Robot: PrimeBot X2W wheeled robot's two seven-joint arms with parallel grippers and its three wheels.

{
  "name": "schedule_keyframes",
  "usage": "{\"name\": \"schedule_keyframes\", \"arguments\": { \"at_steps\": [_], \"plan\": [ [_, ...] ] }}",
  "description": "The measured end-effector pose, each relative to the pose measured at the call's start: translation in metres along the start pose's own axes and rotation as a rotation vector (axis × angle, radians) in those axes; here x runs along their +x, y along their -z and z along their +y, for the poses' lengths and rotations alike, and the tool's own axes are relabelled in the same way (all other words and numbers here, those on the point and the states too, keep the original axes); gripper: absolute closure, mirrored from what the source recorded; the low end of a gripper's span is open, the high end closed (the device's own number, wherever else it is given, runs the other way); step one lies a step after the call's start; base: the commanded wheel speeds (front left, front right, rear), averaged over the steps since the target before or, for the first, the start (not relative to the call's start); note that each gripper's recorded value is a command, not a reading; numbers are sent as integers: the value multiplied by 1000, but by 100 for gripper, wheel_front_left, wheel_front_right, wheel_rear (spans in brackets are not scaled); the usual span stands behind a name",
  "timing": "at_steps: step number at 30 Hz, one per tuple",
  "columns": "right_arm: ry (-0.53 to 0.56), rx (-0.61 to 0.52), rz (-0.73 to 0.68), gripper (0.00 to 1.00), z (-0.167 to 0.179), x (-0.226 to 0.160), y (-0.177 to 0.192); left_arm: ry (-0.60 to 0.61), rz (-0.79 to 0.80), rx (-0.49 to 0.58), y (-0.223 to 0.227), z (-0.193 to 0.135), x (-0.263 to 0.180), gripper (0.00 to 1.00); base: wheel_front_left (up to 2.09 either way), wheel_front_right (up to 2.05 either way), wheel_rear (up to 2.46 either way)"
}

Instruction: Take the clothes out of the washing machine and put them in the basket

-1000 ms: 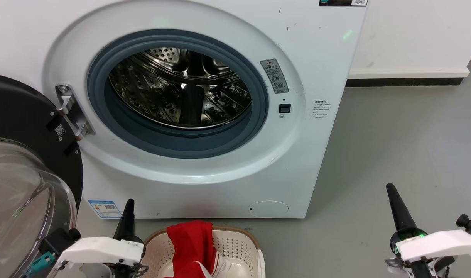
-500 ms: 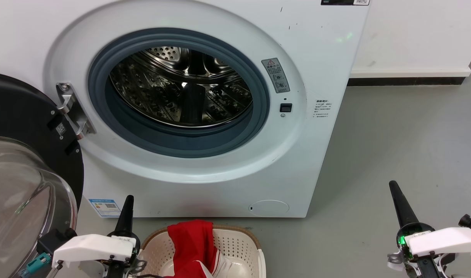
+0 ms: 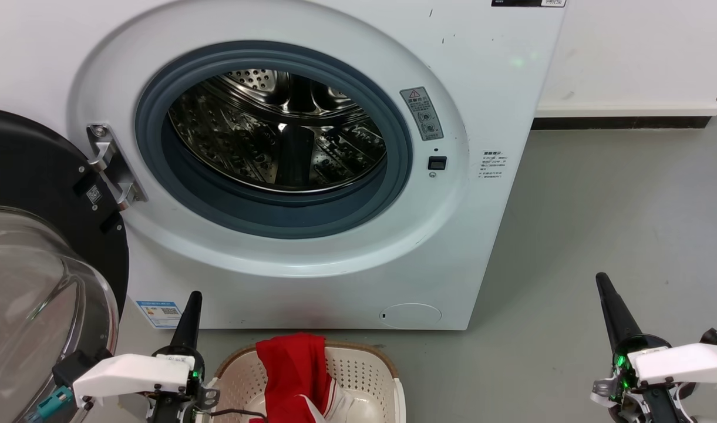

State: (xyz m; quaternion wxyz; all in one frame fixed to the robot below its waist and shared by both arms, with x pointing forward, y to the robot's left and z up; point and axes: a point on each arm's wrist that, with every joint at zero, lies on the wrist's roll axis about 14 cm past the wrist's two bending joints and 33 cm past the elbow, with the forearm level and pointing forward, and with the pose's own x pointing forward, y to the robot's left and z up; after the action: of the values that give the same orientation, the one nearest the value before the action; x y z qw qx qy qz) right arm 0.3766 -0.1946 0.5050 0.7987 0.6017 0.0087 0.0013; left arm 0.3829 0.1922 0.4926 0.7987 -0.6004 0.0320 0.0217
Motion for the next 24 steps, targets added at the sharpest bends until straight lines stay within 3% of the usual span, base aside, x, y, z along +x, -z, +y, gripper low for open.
{"name": "schedule_keyframes", "arguments": {
  "at_steps": [24],
  "plan": [
    [3,185,-10,100,-2,7,-4,38,-6,-191,-7,-5,2,100,0,0,0]
  ]
}}
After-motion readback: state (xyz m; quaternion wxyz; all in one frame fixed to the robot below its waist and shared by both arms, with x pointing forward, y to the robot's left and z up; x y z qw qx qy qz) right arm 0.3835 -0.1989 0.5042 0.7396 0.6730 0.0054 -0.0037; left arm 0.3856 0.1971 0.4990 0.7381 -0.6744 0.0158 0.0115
